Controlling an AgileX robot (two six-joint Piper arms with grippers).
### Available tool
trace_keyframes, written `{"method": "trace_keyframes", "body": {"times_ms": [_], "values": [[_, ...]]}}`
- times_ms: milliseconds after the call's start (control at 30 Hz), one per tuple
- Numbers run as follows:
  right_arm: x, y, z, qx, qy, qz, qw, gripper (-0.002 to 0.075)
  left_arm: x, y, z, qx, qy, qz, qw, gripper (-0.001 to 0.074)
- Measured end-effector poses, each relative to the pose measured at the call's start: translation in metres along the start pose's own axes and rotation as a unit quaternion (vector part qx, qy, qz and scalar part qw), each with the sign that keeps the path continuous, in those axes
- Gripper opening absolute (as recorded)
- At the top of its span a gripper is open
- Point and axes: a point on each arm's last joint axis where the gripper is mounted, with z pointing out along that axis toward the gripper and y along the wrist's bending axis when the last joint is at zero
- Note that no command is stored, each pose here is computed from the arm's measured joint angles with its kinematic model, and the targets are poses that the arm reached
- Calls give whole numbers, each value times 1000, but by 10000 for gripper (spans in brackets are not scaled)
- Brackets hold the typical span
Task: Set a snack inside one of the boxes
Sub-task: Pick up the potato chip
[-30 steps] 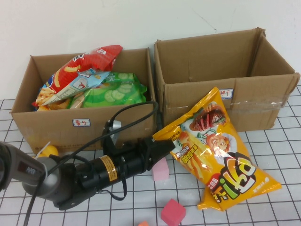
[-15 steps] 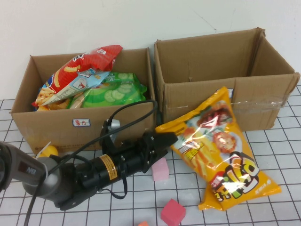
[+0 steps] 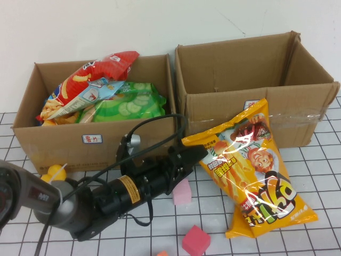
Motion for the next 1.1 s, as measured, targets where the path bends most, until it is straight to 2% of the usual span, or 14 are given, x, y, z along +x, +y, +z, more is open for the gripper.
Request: {"method": "trace_keyframes", "body": {"times_ms": [300,467,600,667,767,967,1033,1100], "values": [[0,0,0,0,0,0,1000,-1,-4,-18,17,38,27,2,999,584],[0,0,0,0,0,0,1000,-1,1,-32,30,63,36,15,997,575],[0,0,0,0,0,0,1000,-1,5,-40,38,69,36,17,997,570],[0,0,0,0,0,0,1000,-1,5,-43,41,72,37,19,997,542],[0,0,0,0,0,0,1000,-1,4,-45,43,76,33,20,996,439],[0,0,0,0,0,0,1000,-1,4,-45,43,76,33,34,996,96],[0,0,0,0,0,0,1000,-1,6,-45,43,76,40,42,995,41],[0,0,0,0,0,0,1000,-1,7,-46,43,78,47,48,995,20]]}}
